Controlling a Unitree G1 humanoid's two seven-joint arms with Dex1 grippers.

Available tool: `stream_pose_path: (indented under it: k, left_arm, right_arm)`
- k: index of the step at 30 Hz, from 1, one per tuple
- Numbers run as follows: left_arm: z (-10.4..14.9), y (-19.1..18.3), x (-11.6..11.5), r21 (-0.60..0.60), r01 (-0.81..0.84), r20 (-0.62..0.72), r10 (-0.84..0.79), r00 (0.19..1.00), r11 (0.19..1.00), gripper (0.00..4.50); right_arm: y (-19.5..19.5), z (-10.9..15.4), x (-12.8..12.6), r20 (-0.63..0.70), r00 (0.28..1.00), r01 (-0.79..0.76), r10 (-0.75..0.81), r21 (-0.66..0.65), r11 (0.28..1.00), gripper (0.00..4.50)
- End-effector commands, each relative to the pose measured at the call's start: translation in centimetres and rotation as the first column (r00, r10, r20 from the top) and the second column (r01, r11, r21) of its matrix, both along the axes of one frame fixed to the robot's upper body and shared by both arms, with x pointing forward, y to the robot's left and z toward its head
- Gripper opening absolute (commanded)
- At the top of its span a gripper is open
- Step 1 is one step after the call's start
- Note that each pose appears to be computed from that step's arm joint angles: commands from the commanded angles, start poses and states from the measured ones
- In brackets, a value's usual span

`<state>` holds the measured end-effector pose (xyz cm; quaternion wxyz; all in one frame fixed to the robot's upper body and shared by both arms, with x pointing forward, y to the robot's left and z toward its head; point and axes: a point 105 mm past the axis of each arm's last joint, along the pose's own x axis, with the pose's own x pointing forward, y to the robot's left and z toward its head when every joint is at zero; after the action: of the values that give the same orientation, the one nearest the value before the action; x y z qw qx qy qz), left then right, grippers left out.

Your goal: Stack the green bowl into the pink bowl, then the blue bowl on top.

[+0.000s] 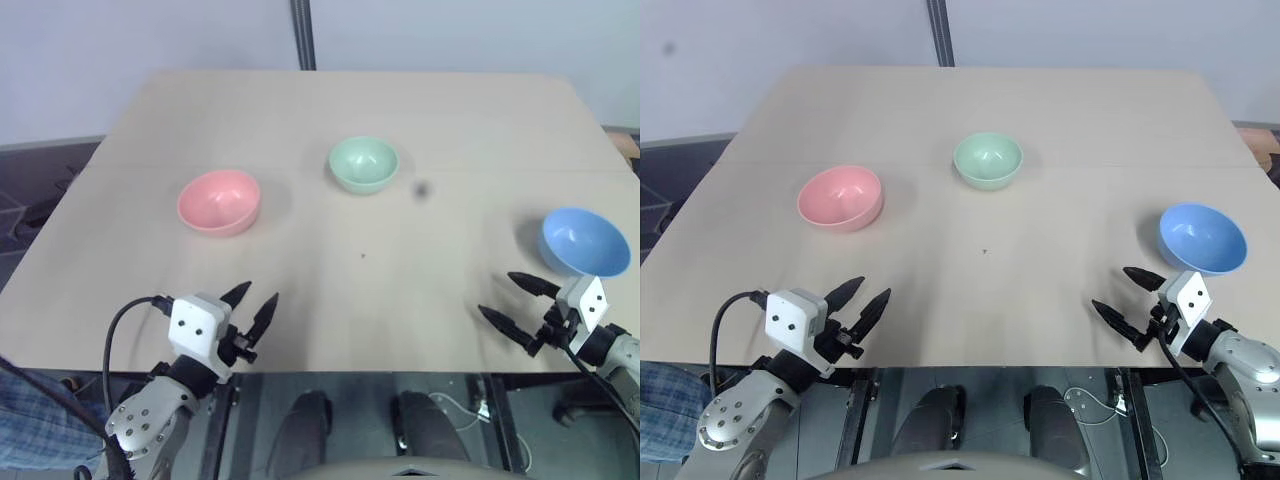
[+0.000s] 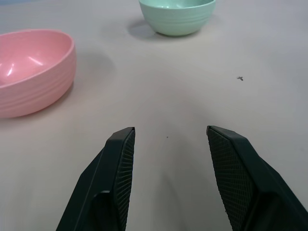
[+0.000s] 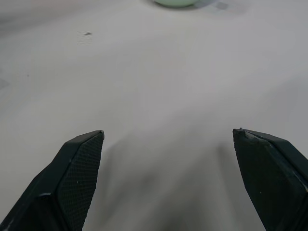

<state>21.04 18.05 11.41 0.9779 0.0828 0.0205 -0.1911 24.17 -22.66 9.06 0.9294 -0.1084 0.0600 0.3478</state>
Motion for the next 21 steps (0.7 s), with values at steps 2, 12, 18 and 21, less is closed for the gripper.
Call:
stream_pose_path:
  k: [2,12,18,21]
  left_arm:
    - [1.0,-0.6,0.1,0.012,0.031,0.044,-0.031,0.999,0.999,2.5]
    - [0.4,-0.9,1.4,0.024,0.035,0.007,-0.035,0.999,0.999,2.5]
    - [0.6,0.1,3.1,0.08,-0.029,-0.008,0.03,1.0,0.996,2.5]
    - [1.2,1.7,4.2,0.131,-0.094,0.009,0.093,0.996,0.987,2.5]
  right_arm:
    - [-0.2,1.0,0.0,0.029,0.999,-0.019,0.019,0.004,1.0,4.5]
    - [2.6,5.6,-1.2,0.172,0.968,-0.207,0.184,0.125,0.97,4.5]
    - [4.4,7.0,-2.4,0.155,0.941,-0.321,0.301,0.126,0.939,4.5]
    - [5.0,7.4,-2.8,0.15,0.93,-0.354,0.335,0.129,0.926,4.5]
